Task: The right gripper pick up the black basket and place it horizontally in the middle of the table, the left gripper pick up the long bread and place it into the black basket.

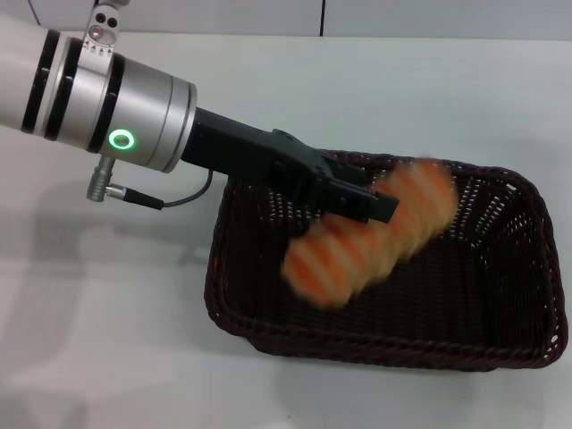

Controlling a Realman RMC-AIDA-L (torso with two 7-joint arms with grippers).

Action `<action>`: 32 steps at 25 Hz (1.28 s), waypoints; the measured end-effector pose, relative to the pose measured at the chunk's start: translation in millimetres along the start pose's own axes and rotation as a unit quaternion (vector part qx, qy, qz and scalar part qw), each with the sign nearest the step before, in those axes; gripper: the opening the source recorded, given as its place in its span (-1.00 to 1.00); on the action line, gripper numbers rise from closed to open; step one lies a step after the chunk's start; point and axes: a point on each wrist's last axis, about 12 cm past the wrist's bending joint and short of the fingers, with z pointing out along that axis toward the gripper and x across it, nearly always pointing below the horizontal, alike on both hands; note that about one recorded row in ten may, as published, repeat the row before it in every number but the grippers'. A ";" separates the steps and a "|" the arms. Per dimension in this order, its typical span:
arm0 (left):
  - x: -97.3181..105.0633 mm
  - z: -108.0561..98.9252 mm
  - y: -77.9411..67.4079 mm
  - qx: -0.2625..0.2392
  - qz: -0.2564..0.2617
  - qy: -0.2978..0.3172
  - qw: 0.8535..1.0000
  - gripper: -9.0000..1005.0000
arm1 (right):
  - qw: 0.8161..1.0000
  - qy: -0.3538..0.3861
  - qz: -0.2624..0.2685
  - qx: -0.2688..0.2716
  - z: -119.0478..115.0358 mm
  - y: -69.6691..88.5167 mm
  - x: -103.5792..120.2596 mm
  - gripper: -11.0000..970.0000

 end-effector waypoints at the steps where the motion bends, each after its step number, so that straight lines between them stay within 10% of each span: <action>1: 0.3 -0.6 0.1 -0.001 0.001 -0.001 1.000 -0.15 | 1.000 0.000 0.000 0.000 -0.3 -0.3 0.1 0.44; 6: 0.2 -8.0 1.0 -0.017 0.020 -0.037 0.999 0.07 | 1.000 -0.001 -0.001 0.000 -0.6 0.1 -0.3 0.44; 9: 0.8 -17.4 4.8 -0.056 0.046 -0.086 0.994 0.53 | 1.000 -0.002 -0.001 0.001 -0.6 -0.2 -0.5 0.44; 15: 9.3 -36.4 30.5 -0.208 0.082 -0.200 0.954 0.73 | 1.000 -0.002 0.001 0.006 -0.3 -2.7 -0.4 0.44; 32: 47.3 -64.4 110.7 -0.640 0.072 -0.261 0.719 0.71 | 1.000 0.001 0.005 0.001 -1.2 1.2 -0.3 0.44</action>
